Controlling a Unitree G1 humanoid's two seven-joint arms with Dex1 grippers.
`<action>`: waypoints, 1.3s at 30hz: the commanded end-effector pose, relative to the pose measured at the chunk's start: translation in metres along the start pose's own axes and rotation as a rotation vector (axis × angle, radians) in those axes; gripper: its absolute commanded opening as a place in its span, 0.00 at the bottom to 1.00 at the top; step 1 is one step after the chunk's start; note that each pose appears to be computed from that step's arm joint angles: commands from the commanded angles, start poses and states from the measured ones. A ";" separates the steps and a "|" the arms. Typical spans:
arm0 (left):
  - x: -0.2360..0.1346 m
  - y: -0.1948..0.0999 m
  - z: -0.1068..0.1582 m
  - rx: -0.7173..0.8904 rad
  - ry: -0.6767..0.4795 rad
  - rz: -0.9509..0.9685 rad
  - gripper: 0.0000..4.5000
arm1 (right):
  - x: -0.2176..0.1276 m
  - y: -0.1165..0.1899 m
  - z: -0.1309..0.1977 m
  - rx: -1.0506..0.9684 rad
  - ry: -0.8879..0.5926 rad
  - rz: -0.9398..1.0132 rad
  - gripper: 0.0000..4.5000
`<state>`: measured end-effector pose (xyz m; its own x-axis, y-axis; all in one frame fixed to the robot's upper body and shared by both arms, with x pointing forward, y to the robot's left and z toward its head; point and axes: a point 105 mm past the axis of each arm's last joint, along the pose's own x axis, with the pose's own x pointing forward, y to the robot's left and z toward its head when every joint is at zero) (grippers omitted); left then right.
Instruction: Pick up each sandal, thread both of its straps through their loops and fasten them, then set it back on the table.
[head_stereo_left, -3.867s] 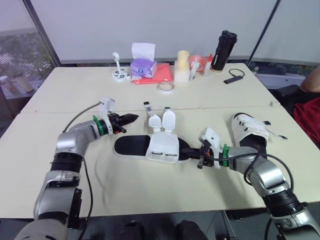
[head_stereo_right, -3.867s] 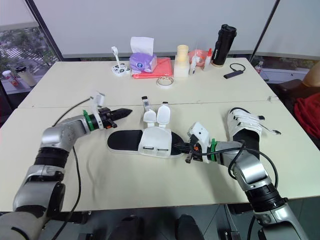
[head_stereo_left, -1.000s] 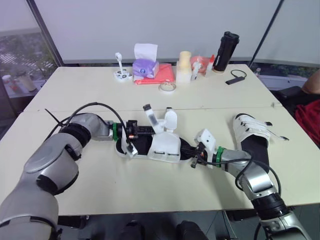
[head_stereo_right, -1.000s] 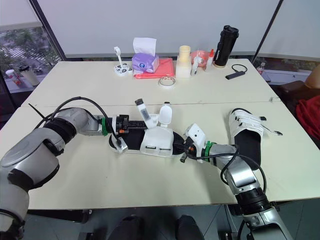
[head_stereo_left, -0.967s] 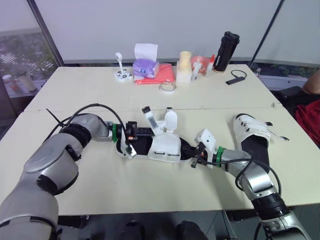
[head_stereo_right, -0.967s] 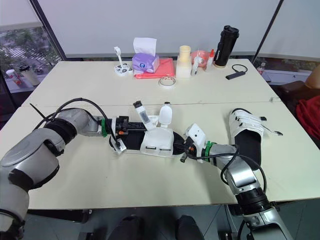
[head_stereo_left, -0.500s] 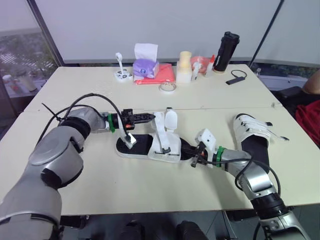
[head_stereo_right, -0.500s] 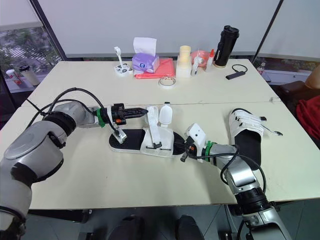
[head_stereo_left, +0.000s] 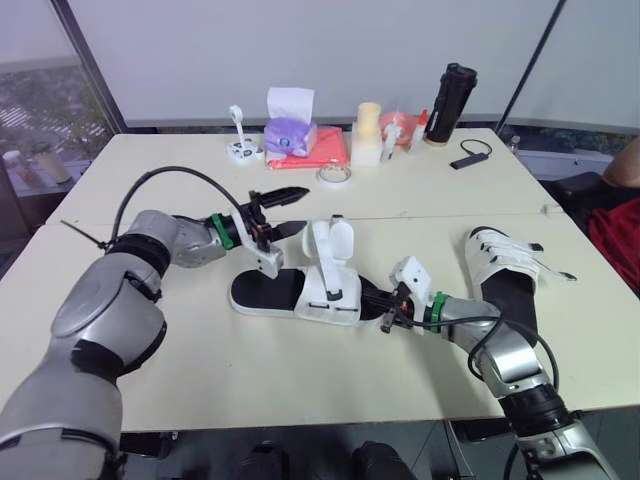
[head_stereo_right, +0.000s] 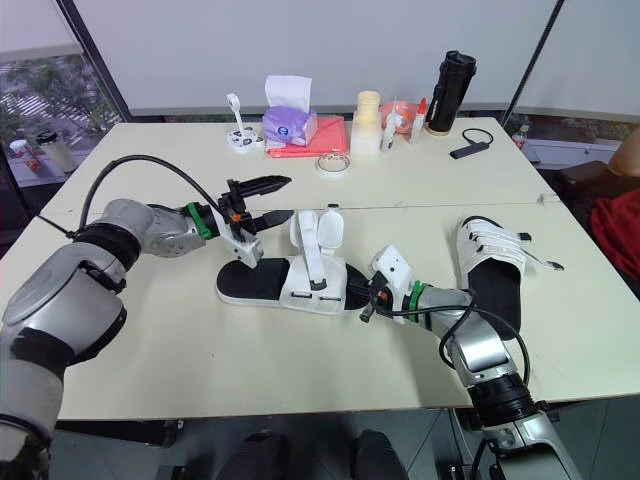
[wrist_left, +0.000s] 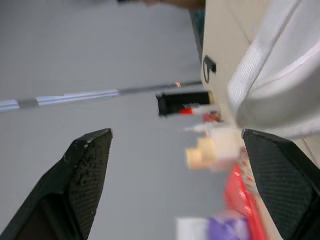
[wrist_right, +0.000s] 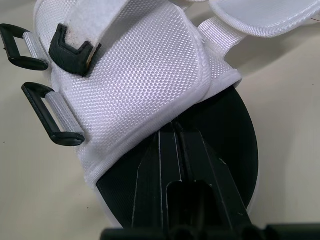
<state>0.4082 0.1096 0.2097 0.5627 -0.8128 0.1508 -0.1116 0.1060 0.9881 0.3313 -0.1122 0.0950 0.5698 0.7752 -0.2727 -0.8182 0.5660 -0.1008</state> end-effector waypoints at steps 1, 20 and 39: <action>-0.005 0.015 -0.027 -0.307 0.168 0.040 0.99 | 0.003 -0.002 -0.017 -0.004 0.075 -0.016 0.00; -0.051 -0.001 0.044 -2.174 0.061 -0.324 0.99 | 0.011 -0.003 -0.020 0.004 0.079 0.001 0.00; 0.000 -0.029 0.060 -2.360 0.080 -0.325 0.87 | 0.014 -0.002 -0.019 0.012 0.065 -0.015 0.00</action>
<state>0.3591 0.0719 0.1632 0.3850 -0.9217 -0.0475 0.6251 0.2982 -0.7213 0.3409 -0.1004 0.0905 0.5634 0.7806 -0.2706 -0.8239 0.5550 -0.1147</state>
